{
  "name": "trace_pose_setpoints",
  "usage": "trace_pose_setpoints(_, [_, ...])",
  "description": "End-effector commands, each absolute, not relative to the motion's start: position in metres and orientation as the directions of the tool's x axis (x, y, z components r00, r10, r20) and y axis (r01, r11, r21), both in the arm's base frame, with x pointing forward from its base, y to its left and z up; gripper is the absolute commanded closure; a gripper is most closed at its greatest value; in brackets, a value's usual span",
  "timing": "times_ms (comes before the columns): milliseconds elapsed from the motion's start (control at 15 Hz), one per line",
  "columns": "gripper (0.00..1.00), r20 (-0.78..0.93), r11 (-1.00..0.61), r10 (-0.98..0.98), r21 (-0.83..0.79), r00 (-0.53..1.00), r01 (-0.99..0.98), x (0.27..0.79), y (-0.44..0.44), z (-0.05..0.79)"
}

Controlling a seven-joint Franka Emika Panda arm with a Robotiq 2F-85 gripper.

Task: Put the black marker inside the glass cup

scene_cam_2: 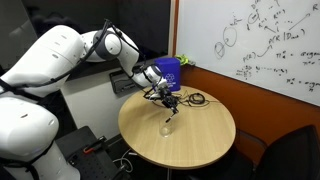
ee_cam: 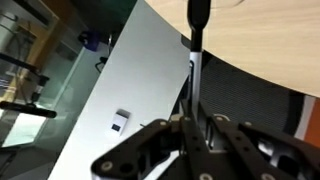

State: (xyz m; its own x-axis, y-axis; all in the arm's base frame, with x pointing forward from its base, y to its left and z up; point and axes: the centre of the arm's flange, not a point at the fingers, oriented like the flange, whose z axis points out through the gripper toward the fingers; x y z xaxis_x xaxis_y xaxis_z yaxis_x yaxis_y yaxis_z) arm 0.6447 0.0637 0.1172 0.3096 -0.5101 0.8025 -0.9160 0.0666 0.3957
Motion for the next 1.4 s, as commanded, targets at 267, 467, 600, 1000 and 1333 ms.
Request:
trace_pose_setpoints(267, [0.97,0.747,0.022,-0.565,0.437,0.349,-0.899,0.628,0.076,0.116])
trace_pose_setpoints(467, [0.97,0.747,0.016,-0.566,0.434,0.350,-0.901,0.630,0.062,0.107])
trace_pose_setpoints(600, [0.61,0.714,-0.011,-0.599,0.445,0.362,-0.895,0.630,0.054,0.104])
trace_pose_setpoints(1000, [0.17,0.515,-0.186,-0.746,0.449,0.422,-0.874,0.638,0.061,0.132])
trace_pose_setpoints(1333, [0.00,0.341,-0.284,-0.795,0.520,0.501,-0.805,0.630,0.058,0.176])
